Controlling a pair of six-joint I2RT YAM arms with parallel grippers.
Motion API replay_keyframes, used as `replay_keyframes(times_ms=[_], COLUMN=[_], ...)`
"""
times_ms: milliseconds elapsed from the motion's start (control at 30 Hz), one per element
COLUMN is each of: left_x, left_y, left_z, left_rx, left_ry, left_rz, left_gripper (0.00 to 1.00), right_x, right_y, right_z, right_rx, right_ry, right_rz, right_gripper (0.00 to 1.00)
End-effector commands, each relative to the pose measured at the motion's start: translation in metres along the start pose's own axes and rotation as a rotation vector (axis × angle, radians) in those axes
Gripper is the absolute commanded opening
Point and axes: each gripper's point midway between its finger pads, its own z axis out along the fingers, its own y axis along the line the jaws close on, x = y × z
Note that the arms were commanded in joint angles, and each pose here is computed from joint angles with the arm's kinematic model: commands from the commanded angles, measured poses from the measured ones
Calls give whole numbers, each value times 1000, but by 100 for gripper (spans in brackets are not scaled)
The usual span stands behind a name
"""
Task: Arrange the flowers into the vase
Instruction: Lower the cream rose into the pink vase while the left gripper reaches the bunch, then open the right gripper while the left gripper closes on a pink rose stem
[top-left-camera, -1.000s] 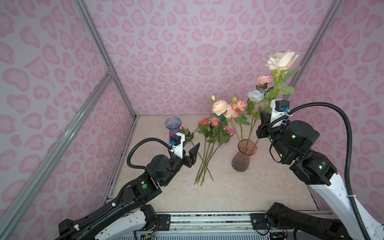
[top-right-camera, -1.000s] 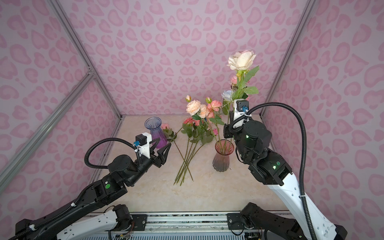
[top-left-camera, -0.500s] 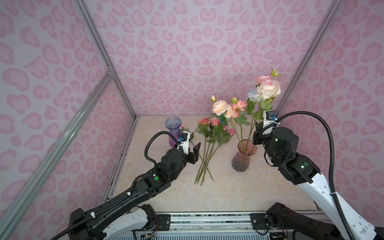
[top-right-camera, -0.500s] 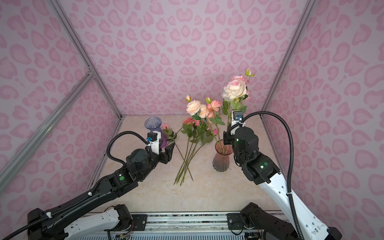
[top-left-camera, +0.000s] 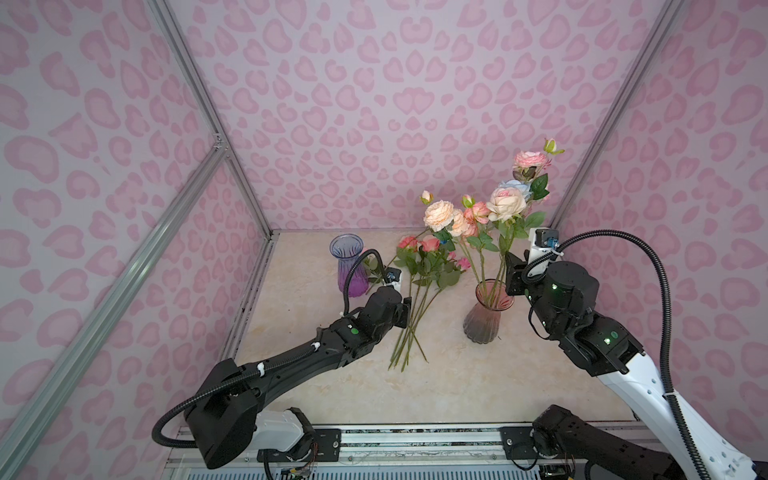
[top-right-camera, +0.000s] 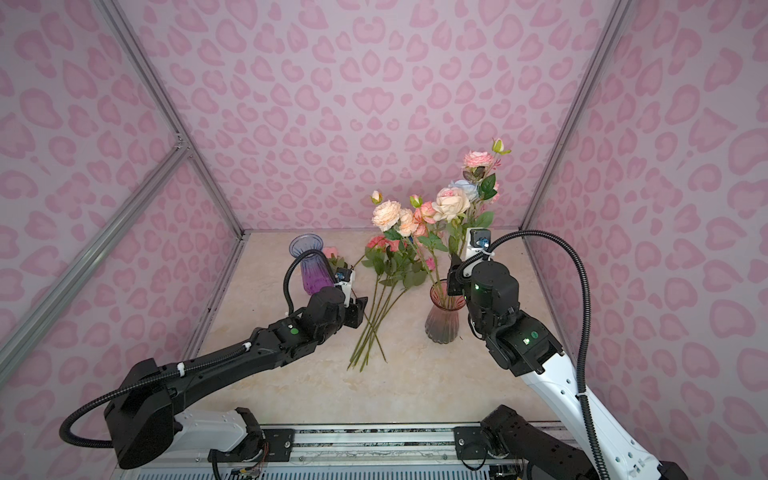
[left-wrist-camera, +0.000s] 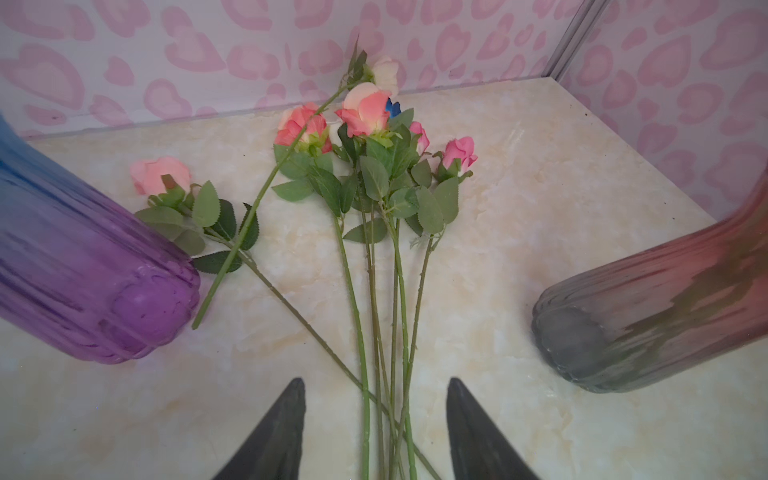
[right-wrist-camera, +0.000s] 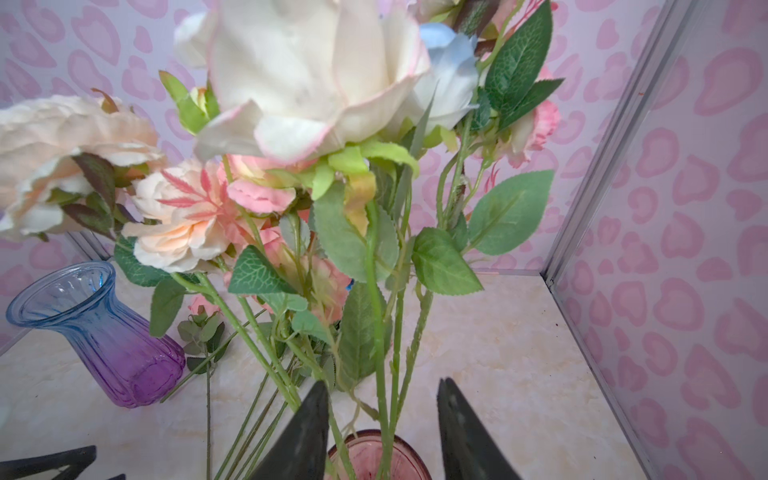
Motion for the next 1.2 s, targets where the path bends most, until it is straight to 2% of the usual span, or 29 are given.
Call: replay_keyframes(times_ms=[0, 167, 233, 367, 433, 600, 833, 967, 1167], left_x=[10, 31, 42, 58, 59, 68, 73, 71, 87], left_y=[-13, -21, -25, -35, -32, -51, -58, -53, -48], left_z=[16, 47, 61, 81, 92, 109, 146, 153, 159], left_rx=[43, 20, 7, -22, -66, 4, -31, -64, -50], left_ry=[64, 191, 247, 294, 308, 350, 402, 396, 448], left_rz=[26, 115, 160, 252, 248, 295, 364, 377, 360], left_gripper=[48, 33, 30, 29, 28, 27, 27, 29, 29], right_x=[-4, -11, -11, -9, -8, -5, -2, -3, -6], right_y=[-2, -8, -10, -13, -14, -15, -13, -17, -19], right_z=[-7, -21, -25, -28, -29, -29, -29, -33, -38], right_rx=[-9, -16, -19, -14, -16, -10, -21, -13, -14], right_ry=[-7, -29, -31, -28, -31, -27, -24, -30, -43], right_rz=[29, 62, 69, 72, 74, 69, 73, 74, 81], right_gripper=[45, 46, 46, 46, 46, 45, 45, 45, 46])
